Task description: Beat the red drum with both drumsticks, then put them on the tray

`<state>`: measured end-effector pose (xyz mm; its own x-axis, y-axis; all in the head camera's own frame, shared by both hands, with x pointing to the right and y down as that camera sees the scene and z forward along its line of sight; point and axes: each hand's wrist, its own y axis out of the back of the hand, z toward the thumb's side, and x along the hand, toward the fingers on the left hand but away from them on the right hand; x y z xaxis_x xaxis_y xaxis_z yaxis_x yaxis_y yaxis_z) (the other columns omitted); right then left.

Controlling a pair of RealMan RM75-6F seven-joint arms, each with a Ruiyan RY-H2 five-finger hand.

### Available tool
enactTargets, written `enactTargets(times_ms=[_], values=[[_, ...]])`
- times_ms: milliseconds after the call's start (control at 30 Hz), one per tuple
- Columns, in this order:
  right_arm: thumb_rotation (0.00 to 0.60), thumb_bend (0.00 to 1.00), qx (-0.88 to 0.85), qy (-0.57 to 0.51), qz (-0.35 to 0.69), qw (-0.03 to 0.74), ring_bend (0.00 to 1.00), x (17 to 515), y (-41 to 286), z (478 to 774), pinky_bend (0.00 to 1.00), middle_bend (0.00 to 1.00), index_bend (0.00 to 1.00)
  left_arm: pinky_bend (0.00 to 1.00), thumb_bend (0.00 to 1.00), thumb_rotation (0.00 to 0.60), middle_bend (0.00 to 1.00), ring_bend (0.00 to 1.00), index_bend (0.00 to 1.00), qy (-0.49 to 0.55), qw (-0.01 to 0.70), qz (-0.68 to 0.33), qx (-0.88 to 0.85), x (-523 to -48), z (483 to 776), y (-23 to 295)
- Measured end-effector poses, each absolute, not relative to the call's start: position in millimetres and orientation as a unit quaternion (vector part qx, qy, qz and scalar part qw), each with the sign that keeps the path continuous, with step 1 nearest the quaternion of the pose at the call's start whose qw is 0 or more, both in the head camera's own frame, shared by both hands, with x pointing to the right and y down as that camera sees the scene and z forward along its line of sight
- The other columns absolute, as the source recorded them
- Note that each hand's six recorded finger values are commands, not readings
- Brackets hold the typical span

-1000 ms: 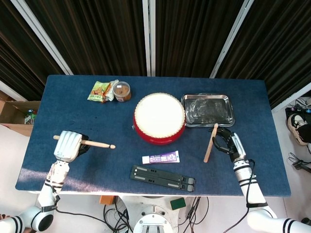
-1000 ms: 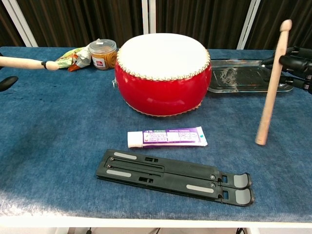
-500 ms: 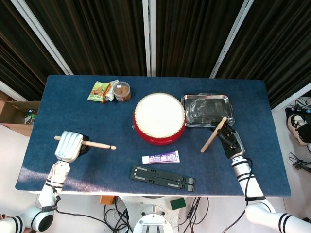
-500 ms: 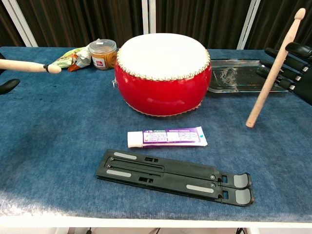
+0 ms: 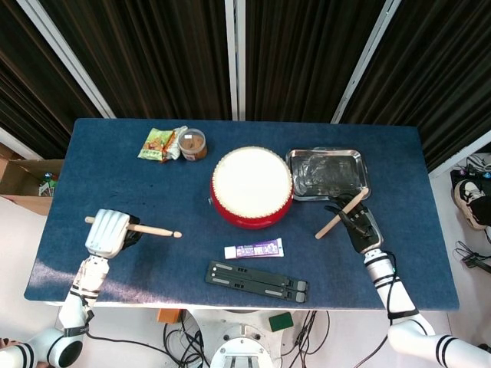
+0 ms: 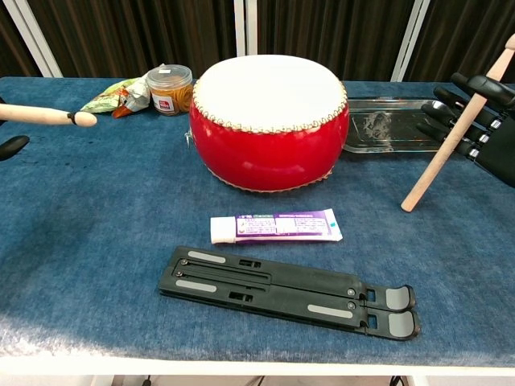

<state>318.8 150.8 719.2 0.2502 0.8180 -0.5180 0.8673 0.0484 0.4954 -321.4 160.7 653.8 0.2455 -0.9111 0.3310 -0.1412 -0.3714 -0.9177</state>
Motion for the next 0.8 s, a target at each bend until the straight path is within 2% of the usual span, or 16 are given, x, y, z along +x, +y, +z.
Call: enactTargets(times_ms=[67,300,533,800], values=[[0.600,0.17,0.693,0.610,-0.037,0.383,0.24,319.3,153.5,720.5,0.35,0.49,0.46,1.00,0.38,0.600,1.00,1.00,1.00,0.388,0.405,-0.475,-0.678,-320.8,653.6,161.0],[0.600,0.04,0.706,0.605,-0.069,0.362,0.33,319.5,163.3,728.8,0.41,0.59,0.67,1.00,0.38,0.600,1.00,1.00,1.00,0.386,0.406,-0.473,-0.679,-319.7,651.7,160.3],[0.600,0.03,0.717,0.596,-0.095,0.349,0.41,310.7,168.6,737.6,0.47,0.63,0.81,1.00,0.38,0.600,1.00,1.00,1.00,0.385,0.408,-0.471,-0.681,-318.0,649.9,159.5],[0.600,0.03,0.730,0.581,-0.114,0.341,0.45,295.9,172.6,748.1,0.52,0.66,0.85,1.00,0.38,0.600,1.00,1.00,1.00,0.384,0.404,-0.473,-0.683,-318.6,649.9,160.5]])
